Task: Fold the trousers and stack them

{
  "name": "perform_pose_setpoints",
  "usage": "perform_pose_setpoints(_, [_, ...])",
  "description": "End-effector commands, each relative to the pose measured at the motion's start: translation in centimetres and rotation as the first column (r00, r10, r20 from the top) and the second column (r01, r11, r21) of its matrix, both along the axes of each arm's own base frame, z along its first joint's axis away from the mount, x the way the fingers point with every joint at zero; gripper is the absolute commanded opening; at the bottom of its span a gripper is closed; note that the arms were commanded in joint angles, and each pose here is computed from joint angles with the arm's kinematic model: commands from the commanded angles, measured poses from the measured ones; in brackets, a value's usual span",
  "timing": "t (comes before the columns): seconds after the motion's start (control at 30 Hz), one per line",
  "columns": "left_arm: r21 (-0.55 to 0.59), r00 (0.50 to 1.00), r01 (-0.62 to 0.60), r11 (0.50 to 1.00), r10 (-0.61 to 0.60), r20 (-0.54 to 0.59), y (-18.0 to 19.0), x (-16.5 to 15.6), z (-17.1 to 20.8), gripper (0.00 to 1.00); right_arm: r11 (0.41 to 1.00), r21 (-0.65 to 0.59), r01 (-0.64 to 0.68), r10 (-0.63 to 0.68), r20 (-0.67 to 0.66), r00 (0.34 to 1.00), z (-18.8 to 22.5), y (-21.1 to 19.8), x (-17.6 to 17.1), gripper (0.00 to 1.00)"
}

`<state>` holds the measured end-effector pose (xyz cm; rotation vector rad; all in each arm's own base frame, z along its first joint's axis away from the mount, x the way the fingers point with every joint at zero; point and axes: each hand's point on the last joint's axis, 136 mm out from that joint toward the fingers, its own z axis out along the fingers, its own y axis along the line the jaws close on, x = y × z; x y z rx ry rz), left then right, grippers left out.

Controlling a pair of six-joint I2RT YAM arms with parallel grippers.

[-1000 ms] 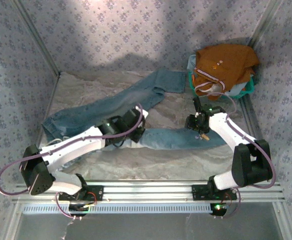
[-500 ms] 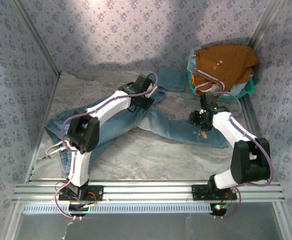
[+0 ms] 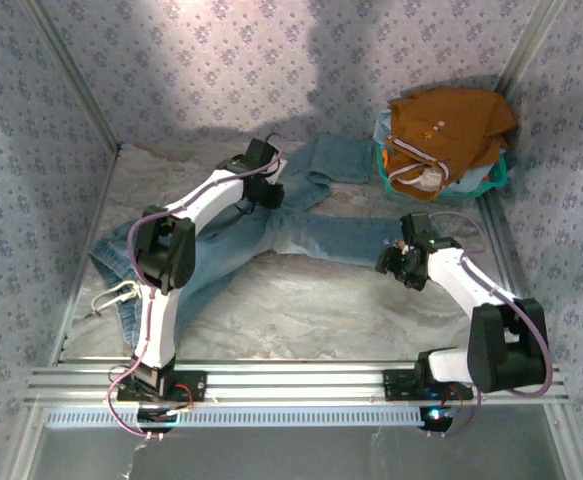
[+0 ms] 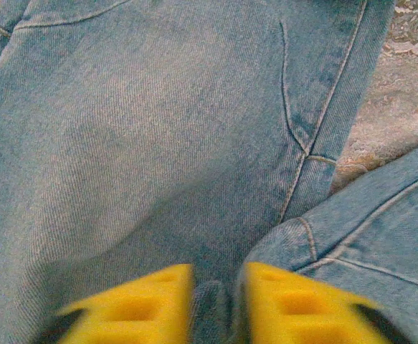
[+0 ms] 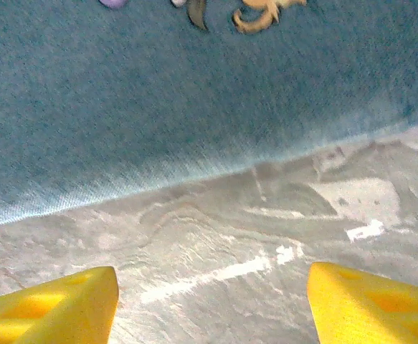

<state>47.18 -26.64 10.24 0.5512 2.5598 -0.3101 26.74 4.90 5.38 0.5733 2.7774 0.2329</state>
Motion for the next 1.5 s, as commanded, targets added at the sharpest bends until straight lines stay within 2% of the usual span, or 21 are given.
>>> perform_pose_setpoints(0.0, [-0.046, 0.999, -0.041, 0.998, 0.040, -0.016, 0.6, 0.6, 0.7, 0.47, 0.999, 0.004, 0.037, -0.037, -0.021, 0.999, -0.4, -0.4, -0.3, 0.73])
perform_pose_setpoints(0.07, [-0.068, 0.998, -0.054, 0.996, 0.053, -0.014, 0.8, 0.4, 1.8, 0.60, 0.998, 0.023, 0.051, -0.051, -0.005, 0.999, -0.4, -0.4, 0.9, 0.74])
perform_pose_setpoints(0.17, [-0.121, 0.997, -0.068, 0.990, 0.070, 0.014, 1.0, -1.1, 4.9, 0.72, 0.994, 0.052, 0.093, -0.094, 0.024, 0.995, -0.5, -0.6, 2.9, 0.75])
perform_pose_setpoints(0.3, [-0.130, 0.984, -0.171, 0.977, 0.177, 0.037, 3.3, -5.2, 8.0, 0.79, 0.982, 0.093, 0.162, -0.163, 0.004, 0.987, -1.6, -1.0, 4.9, 0.74])
perform_pose_setpoints(0.4, [-0.055, 0.962, -0.263, 0.963, 0.266, 0.057, 5.7, -10.0, 7.6, 0.81, 0.975, 0.114, 0.189, -0.192, 0.014, 0.981, -2.0, -1.2, 5.7, 0.71])
perform_pose_setpoints(0.5, [0.003, 0.948, -0.313, 0.950, 0.312, 0.067, 7.2, -15.1, 6.1, 0.77, 0.976, 0.107, 0.187, -0.192, 0.030, 0.981, -1.7, -1.4, 6.0, 0.70])
perform_pose_setpoints(0.6, [0.034, 0.956, -0.290, 0.956, 0.288, 0.058, 6.2, -19.4, 4.1, 0.64, 0.976, 0.107, 0.190, -0.195, 0.032, 0.980, -1.7, -1.7, 6.2, 0.69])
perform_pose_setpoints(0.67, [0.076, 0.961, -0.276, 0.958, 0.273, 0.050, 5.6, -21.3, 2.3, 0.48, 0.977, 0.105, 0.188, -0.191, 0.028, 0.981, -1.7, -1.8, 6.3, 0.68])
perform_pose_setpoints(0.7, [0.102, 0.960, -0.280, 0.955, 0.276, 0.052, 5.6, -21.8, 1.3, 0.44, 0.977, 0.107, 0.185, -0.189, 0.026, 0.982, -1.7, -1.8, 6.4, 0.68])
perform_pose_setpoints(0.77, [0.166, 0.954, -0.299, 0.940, 0.295, 0.051, 6.4, -21.9, -0.9, 0.37, 0.976, 0.118, 0.181, -0.185, 0.025, 0.982, -1.6, -1.7, 6.5, 0.67])
perform_pose_setpoints(0.87, [0.283, 0.949, -0.313, 0.907, 0.291, 0.117, 7.6, -20.4, -2.3, 0.36, 0.976, 0.139, 0.170, -0.175, 0.028, 0.984, -1.3, -1.3, 6.7, 0.66])
perform_pose_setpoints(1.07, [0.397, 0.932, -0.358, 0.845, 0.346, 0.105, 10.0, -16.2, -5.7, 0.45, 0.977, 0.146, 0.157, -0.164, 0.037, 0.986, -0.9, -1.2, 6.6, 0.67])
perform_pose_setpoints(1.17, [0.432, 0.917, -0.396, 0.810, 0.370, 0.147, 11.1, -14.8, -6.2, 0.51, 0.977, 0.151, 0.153, -0.161, 0.045, 0.986, -0.9, -1.2, 6.4, 0.67])
perform_pose_setpoints(1.3, [0.426, 0.922, -0.385, 0.819, 0.356, 0.151, 10.6, -14.2, -6.8, 0.60, 0.978, 0.149, 0.145, -0.152, 0.037, 0.988, -1.2, -1.2, 6.2, 0.67])
perform_pose_setpoints(1.37, [0.446, 0.923, -0.382, 0.810, 0.362, 0.132, 10.9, -14.0, -7.9, 0.56, 0.977, 0.151, 0.153, -0.159, 0.030, 0.987, -1.6, -1.4, 6.2, 0.67])
perform_pose_setpoints(1.47, [0.456, 0.926, -0.369, 0.810, 0.360, 0.111, 11.1, -14.0, -9.0, 0.37, 0.973, 0.160, 0.164, -0.171, 0.030, 0.985, -1.7, -1.7, 6.5, 0.66])
